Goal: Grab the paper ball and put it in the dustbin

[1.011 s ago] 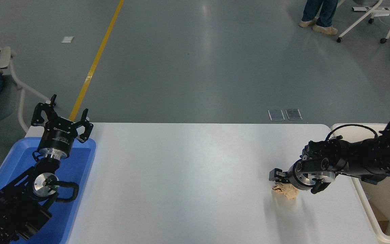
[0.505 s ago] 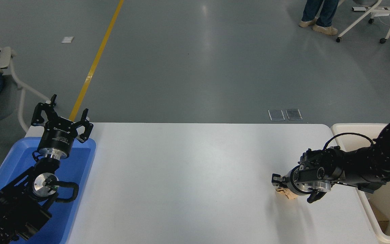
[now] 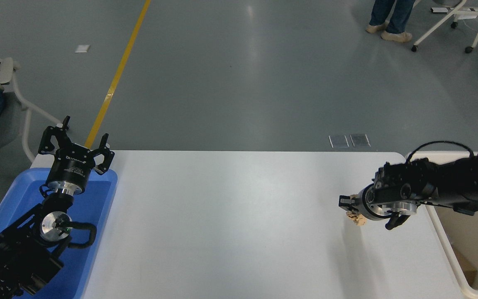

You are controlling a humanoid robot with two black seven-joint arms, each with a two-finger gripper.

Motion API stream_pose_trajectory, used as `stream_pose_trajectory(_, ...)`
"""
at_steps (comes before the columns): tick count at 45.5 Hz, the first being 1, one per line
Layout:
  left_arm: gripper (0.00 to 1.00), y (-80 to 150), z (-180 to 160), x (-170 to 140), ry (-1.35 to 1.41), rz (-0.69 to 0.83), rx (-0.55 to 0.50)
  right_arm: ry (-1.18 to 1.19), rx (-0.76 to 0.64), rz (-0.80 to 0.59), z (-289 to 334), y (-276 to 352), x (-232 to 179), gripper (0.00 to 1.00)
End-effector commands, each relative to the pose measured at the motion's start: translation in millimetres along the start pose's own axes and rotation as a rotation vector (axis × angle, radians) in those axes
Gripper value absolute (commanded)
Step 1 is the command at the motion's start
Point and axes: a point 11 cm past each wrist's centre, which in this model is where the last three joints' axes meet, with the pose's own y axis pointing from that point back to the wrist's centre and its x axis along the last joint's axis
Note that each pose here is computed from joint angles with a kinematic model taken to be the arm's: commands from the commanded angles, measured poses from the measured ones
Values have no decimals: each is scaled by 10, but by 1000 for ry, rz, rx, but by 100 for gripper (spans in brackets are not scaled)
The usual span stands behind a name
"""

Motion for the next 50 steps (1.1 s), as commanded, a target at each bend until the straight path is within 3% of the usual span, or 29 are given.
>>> stream_pose_trajectory(1, 99, -1, -2, -3, 0, -1, 1, 25, 66, 61, -133, 824, 648, 0)
stream_pose_trajectory(12, 99, 1, 1, 2, 0, 0, -1, 45, 140, 127, -204, 1696, 1193, 0)
stream_pose_trajectory(22, 99, 1, 0, 2, 0, 1, 1, 40, 172, 187, -189, 2111, 1402, 0)
stream_pose_trajectory(39, 99, 1, 1, 2, 0, 1, -1, -10, 179, 196, -31, 2113, 1456, 0)
stream_pose_trajectory(50, 99, 1, 1, 2, 0, 0, -1, -178, 143, 270, 498, 1908, 1696, 0)
